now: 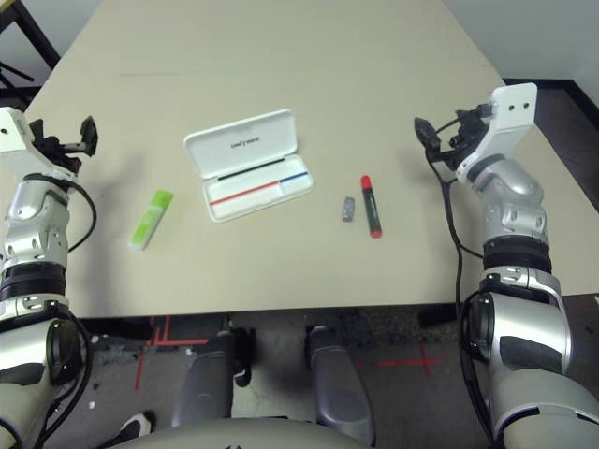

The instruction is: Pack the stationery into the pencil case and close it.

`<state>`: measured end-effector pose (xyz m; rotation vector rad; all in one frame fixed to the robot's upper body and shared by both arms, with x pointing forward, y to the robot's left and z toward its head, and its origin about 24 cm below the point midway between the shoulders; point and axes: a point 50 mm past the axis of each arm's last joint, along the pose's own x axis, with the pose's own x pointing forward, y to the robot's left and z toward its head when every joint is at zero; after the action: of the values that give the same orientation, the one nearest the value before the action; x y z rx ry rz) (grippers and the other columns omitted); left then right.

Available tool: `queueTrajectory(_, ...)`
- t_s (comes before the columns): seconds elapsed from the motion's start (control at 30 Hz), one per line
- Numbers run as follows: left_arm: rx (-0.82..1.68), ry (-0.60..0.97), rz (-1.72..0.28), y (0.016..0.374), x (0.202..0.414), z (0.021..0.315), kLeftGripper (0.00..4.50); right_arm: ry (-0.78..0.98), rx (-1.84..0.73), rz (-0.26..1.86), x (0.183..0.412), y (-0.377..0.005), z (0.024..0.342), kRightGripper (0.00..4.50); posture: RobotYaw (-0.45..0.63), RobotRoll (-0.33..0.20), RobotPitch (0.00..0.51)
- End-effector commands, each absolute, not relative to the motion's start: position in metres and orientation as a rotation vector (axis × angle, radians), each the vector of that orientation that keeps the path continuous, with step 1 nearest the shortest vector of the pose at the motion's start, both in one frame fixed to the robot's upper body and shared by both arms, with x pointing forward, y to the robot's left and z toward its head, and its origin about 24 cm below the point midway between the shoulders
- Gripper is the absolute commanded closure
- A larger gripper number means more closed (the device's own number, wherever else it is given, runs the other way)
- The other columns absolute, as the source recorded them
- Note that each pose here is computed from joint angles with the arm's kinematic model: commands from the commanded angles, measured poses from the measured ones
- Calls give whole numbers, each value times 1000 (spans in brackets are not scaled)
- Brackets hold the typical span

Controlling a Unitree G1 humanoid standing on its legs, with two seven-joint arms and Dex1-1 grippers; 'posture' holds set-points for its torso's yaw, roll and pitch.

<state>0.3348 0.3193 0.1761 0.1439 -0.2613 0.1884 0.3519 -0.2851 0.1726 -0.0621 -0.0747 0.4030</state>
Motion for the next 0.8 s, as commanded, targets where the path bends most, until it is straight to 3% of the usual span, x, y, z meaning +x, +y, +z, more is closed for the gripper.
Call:
queueTrajectory(0.03, 159, -250, 143, 317, 332, 179, 43, -22, -76, 543, 343, -277, 172, 0, -82, 0, 189)
queueTrajectory(0.4, 185, -203, -70, 293, 320, 187, 43, 106, -144, 837, 323, -258, 170, 0, -59, 0, 186)
queueTrajectory(0.8, 200, -37, -656, 211, 285, 190, 43, 196, -178, 943, 308, -251, 163, 0, -75, 0, 218)
